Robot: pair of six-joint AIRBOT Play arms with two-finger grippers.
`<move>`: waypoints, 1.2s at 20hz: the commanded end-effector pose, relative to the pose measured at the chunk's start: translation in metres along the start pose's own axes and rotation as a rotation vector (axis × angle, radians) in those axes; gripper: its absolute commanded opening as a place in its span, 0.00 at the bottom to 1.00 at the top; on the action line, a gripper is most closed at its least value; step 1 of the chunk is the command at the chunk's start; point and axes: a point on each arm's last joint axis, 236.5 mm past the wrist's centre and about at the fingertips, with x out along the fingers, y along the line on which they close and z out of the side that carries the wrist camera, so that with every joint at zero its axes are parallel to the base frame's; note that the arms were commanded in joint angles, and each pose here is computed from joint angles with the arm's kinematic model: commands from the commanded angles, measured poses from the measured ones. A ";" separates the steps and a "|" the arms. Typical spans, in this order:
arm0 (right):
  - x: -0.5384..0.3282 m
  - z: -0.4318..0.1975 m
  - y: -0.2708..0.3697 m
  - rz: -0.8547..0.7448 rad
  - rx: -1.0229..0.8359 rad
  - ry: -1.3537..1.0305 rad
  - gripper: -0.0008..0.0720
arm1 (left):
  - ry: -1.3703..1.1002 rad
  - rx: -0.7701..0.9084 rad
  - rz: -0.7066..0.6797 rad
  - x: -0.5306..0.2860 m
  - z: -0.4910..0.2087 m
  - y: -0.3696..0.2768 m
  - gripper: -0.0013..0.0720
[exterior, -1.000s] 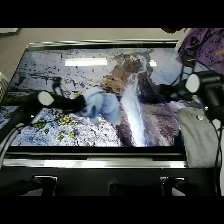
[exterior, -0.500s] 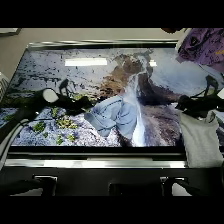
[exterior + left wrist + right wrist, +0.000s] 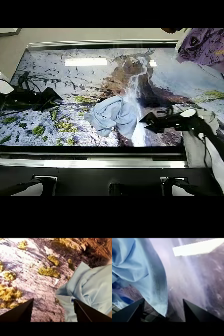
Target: Fold the clothes and pants, and hang the long-sleeved shirts on hangers.
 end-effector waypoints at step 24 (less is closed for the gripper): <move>0.053 -0.039 0.053 0.043 -0.093 0.093 0.06 | 0.275 -0.246 -0.287 0.160 -0.097 -0.042 0.64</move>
